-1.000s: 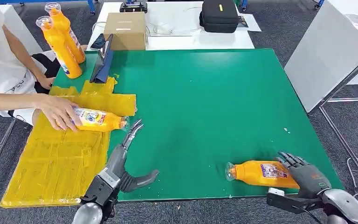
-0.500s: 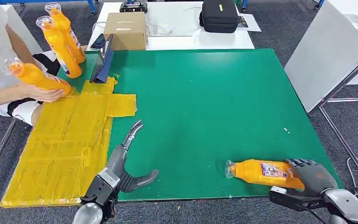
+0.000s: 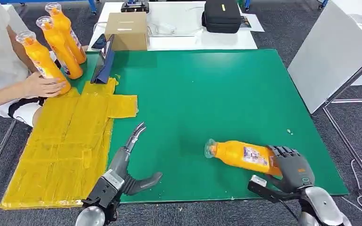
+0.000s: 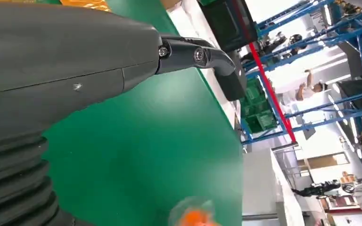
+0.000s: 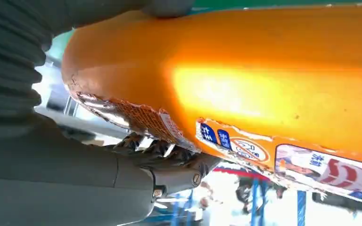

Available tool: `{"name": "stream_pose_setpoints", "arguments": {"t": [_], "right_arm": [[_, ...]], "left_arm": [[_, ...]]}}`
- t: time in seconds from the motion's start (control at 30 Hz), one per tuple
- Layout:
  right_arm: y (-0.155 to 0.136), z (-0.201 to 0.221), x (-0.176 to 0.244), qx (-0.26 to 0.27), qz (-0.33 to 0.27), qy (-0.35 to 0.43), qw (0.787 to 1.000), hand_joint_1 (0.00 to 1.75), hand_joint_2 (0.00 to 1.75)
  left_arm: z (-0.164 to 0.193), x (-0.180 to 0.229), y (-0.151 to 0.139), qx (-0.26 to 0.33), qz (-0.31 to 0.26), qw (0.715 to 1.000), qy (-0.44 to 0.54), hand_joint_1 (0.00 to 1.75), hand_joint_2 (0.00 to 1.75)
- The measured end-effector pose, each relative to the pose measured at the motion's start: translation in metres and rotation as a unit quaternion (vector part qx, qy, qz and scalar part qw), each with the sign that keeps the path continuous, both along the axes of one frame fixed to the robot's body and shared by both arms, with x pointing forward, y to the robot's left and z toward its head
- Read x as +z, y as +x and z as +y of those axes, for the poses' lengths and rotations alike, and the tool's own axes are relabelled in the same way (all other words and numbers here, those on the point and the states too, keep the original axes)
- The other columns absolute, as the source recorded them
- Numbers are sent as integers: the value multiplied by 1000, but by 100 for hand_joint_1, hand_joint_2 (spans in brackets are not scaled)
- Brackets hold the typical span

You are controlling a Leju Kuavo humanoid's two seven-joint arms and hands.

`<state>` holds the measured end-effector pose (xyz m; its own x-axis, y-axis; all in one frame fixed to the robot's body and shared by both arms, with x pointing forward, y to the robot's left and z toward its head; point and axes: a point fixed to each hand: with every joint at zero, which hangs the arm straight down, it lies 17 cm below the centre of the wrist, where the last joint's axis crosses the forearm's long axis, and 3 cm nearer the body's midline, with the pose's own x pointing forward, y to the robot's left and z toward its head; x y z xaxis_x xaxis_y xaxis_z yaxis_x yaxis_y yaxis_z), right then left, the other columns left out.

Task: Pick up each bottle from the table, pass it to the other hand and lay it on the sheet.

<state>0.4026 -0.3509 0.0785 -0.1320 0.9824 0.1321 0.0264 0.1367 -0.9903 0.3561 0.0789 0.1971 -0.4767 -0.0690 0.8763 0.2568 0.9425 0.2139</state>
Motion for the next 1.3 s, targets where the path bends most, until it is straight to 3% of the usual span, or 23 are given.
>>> {"name": "stream_pose_setpoints", "arguments": {"t": [0.33, 0.4, 0.53, 0.63, 0.77, 1.0, 1.17, 1.3], "right_arm": [[5, 23, 16, -6, -34, 71, 997, 175, 175], [5, 38, 39, 7, -74, 163, 984, 175, 175], [10, 65, 73, 19, -114, 327, 938, 175, 175], [14, 88, 74, 34, -91, 412, 906, 175, 175], [18, 123, 70, 64, -62, 471, 878, 175, 175], [16, 233, 76, 162, 15, 555, 816, 175, 175], [12, 279, 76, 195, 45, 560, 804, 175, 175], [9, 299, 74, 215, 58, 546, 807, 175, 175]], "left_arm": [[-1, 0, 0, 1, 0, 1000, 2, 0, 175], [-1, 2, 1, 0, -2, 1000, 2, 0, 175], [-1, 5, 9, 3, -1, 1000, -6, 0, 175], [-2, 6, 13, -2, 7, 1000, -20, 0, 175], [-4, 7, 19, -12, 20, 999, -40, 0, 175], [-19, 26, 30, -44, 17, 997, -68, 0, 175], [-27, 37, 34, -56, 9, 996, -71, 0, 175], [-30, 42, 35, -62, 5, 995, -74, 0, 175]]}}
